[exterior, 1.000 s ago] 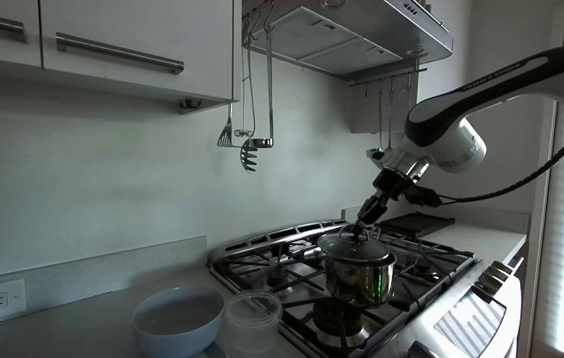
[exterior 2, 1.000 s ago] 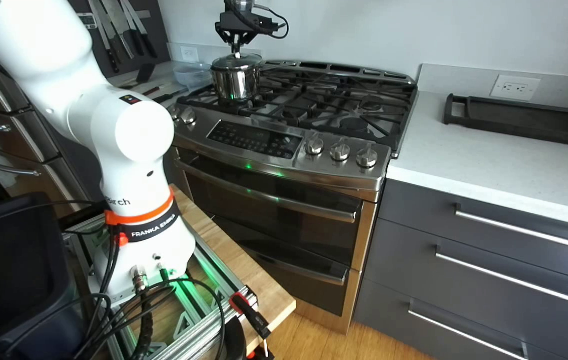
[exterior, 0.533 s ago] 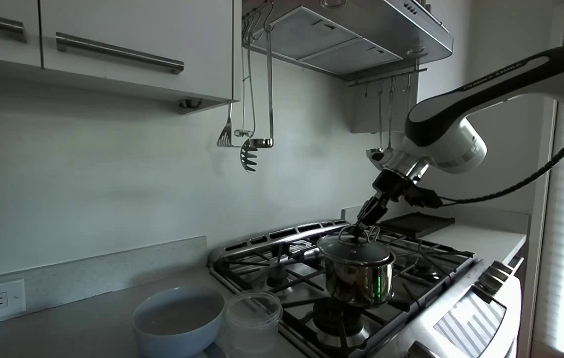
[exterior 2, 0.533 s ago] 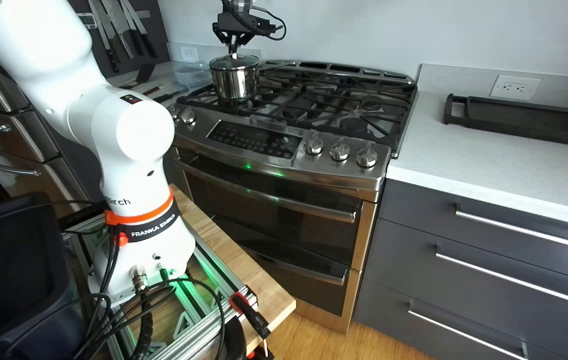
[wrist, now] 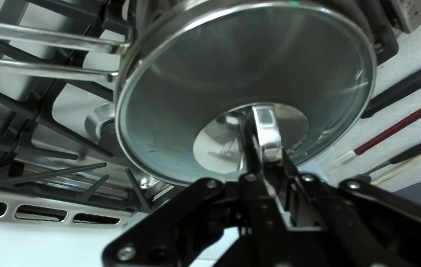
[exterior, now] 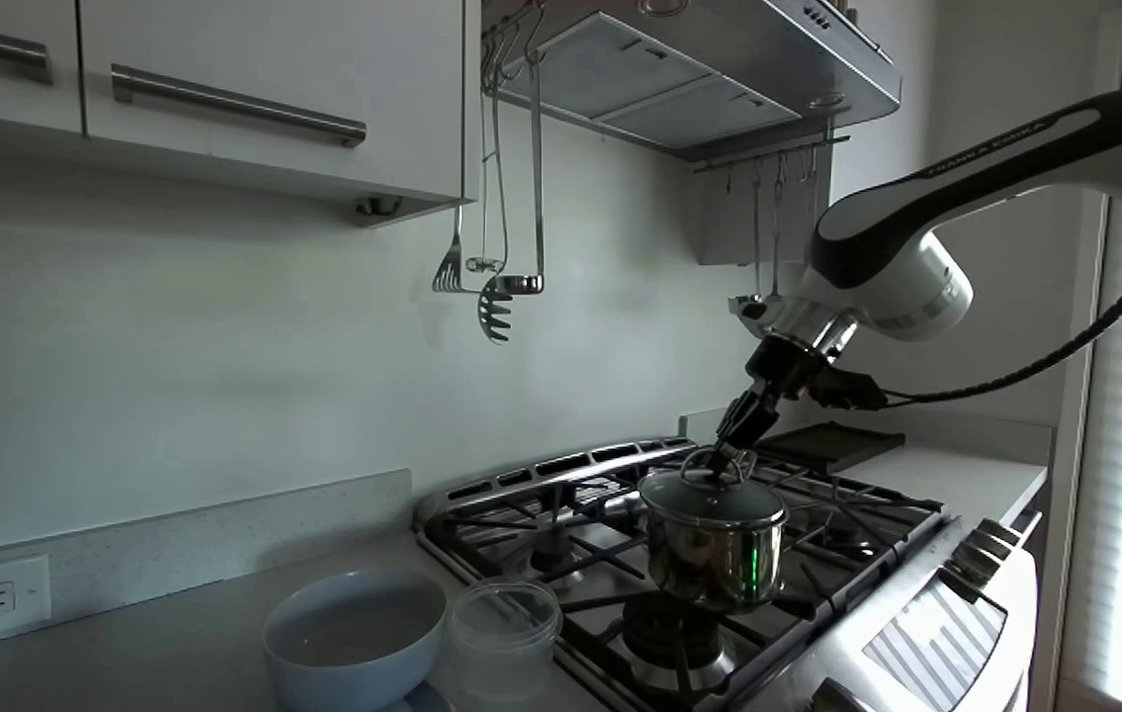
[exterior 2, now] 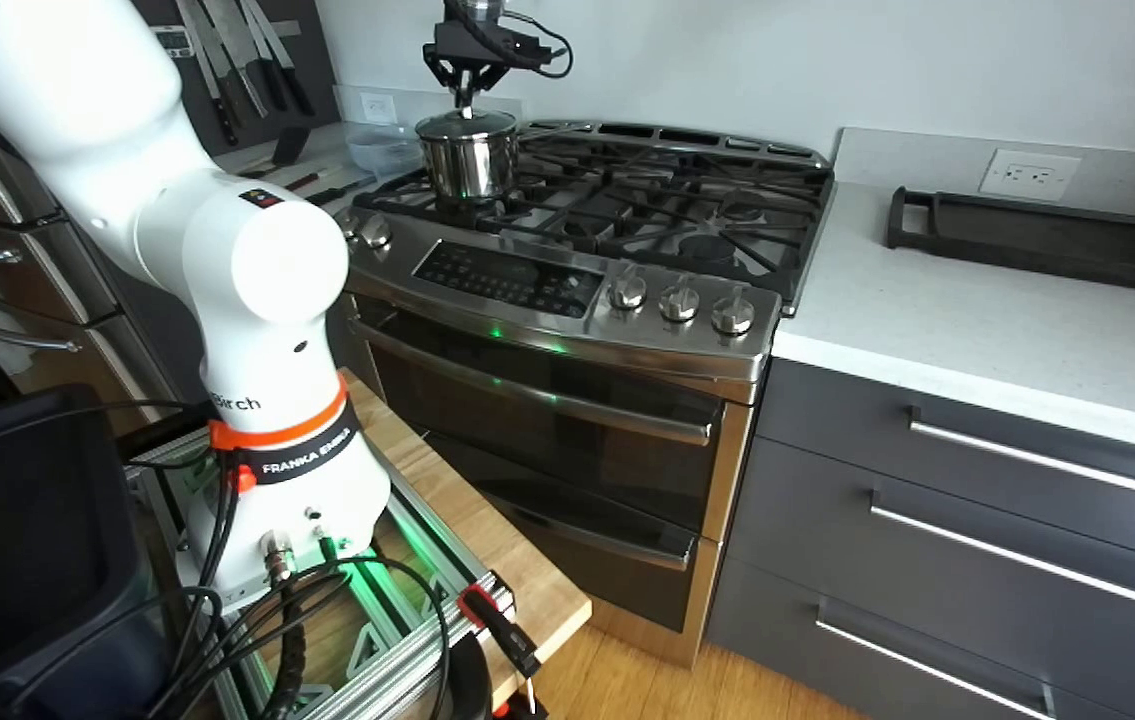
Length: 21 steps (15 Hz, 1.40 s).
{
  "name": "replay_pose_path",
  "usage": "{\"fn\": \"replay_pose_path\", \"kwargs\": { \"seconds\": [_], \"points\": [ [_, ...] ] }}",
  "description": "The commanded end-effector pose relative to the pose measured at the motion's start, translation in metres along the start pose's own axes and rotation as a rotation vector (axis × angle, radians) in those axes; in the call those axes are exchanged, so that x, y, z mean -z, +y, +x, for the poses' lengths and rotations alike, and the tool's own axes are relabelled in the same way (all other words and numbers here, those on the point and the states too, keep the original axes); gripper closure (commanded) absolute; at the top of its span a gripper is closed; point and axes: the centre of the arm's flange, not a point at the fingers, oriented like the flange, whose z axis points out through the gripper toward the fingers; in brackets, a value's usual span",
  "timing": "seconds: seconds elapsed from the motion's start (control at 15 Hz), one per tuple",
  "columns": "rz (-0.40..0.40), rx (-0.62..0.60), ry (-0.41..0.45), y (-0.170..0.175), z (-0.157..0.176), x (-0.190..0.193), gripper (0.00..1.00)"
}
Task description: Put the lid on the pot
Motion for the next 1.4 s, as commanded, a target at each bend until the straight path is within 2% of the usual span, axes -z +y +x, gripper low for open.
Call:
{"fn": "replay_pose_path", "kwargs": {
  "seconds": [0.0,0.47,0.53,0.6,0.93,1.13,1.33],
  "points": [
    [0.003,-0.001,-0.031,-0.009,-0.007,0.009,0.96],
    [-0.009,-0.009,-0.039,-0.007,-0.01,0.001,0.96],
    [-0.022,-0.019,-0.039,-0.007,-0.009,0.002,0.61],
    [-0.021,-0.02,-0.037,-0.007,-0.009,0.004,0.6],
    [-0.048,-0.005,-0.04,-0.012,0.005,0.033,0.24],
    [-0.036,-0.016,-0.096,-0.022,0.011,0.059,0.0],
    [0.01,-0.025,-0.175,-0.033,0.018,0.084,0.0]
  ]
}}
